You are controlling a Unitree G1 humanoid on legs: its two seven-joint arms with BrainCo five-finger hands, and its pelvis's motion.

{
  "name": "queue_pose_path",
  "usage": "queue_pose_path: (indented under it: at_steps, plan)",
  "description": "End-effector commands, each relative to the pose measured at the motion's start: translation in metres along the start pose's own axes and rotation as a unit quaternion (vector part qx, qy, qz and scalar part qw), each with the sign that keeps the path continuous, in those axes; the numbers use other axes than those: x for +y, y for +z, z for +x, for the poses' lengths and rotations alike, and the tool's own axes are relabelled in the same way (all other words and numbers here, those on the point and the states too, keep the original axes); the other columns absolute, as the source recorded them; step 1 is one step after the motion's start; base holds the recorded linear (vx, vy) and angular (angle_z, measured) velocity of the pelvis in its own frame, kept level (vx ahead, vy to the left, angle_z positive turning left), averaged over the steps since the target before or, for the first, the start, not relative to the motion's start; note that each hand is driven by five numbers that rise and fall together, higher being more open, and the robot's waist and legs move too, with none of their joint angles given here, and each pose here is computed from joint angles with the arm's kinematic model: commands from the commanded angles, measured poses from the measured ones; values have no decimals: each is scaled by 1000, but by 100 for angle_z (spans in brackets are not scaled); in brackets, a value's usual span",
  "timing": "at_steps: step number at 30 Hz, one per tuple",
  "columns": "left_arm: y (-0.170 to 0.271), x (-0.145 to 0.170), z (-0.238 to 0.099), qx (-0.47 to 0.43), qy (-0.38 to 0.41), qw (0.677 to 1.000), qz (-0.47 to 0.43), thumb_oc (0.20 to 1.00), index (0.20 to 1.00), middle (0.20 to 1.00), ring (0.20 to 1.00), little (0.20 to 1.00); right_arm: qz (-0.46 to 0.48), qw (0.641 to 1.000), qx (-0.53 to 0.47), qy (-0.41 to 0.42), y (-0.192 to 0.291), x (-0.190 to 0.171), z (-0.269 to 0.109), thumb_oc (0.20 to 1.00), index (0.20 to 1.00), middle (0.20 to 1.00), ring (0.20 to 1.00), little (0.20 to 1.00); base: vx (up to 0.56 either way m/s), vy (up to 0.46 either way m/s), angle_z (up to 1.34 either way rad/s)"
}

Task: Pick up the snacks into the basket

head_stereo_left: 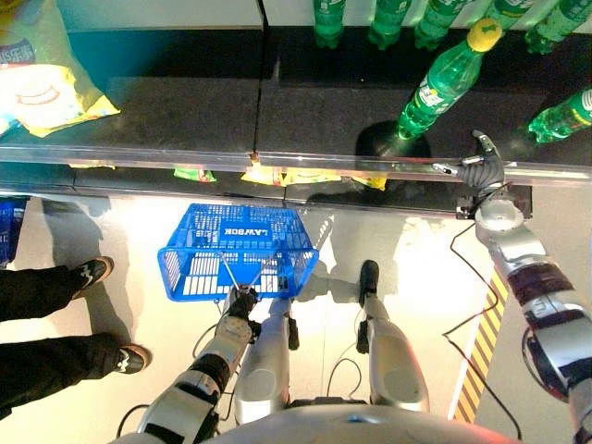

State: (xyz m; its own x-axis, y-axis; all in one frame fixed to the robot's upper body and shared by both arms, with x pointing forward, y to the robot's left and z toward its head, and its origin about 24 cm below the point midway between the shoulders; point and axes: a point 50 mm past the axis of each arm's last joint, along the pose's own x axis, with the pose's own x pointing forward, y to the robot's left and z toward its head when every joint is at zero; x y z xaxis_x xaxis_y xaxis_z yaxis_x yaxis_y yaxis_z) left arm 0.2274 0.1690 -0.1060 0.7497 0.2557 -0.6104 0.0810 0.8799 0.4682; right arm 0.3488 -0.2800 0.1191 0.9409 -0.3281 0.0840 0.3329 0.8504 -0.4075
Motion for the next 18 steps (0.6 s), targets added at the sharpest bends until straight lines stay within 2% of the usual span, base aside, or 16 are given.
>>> queue_pose_path:
  at_steps: [1, 5, 9, 14, 18]
  plan:
    - [-40, -11, -11, 58, -33, 993, 94, 200, 200, 200, 200, 200, 37, 995, -91, -18, 86, -3, 34, 1000, 1000, 1000, 1000, 1000, 4, 10, -7]
    - [-38, -9, -10, 54, -32, 993, 98, 200, 200, 200, 200, 200, 30, 993, -109, -18, 104, -2, 38, 1000, 1000, 1000, 1000, 1000, -2, 11, -11]
    - [-35, -6, -8, 56, -21, 994, 88, 200, 200, 200, 200, 200, 51, 983, -174, -1, 130, 3, 27, 1000, 1000, 1000, 1000, 1000, 1, 0, -11]
    - [-35, -5, -8, 59, -16, 995, 82, 200, 200, 200, 200, 200, 68, 978, -196, -1, 124, 0, 13, 1000, 1000, 1000, 1000, 1000, 3, -7, 10]
    - [-32, -1, -6, 61, -6, 995, 73, 200, 200, 200, 200, 200, 117, 972, -202, -5, 97, -8, -12, 1000, 1000, 1000, 1000, 1000, -7, -10, 28]
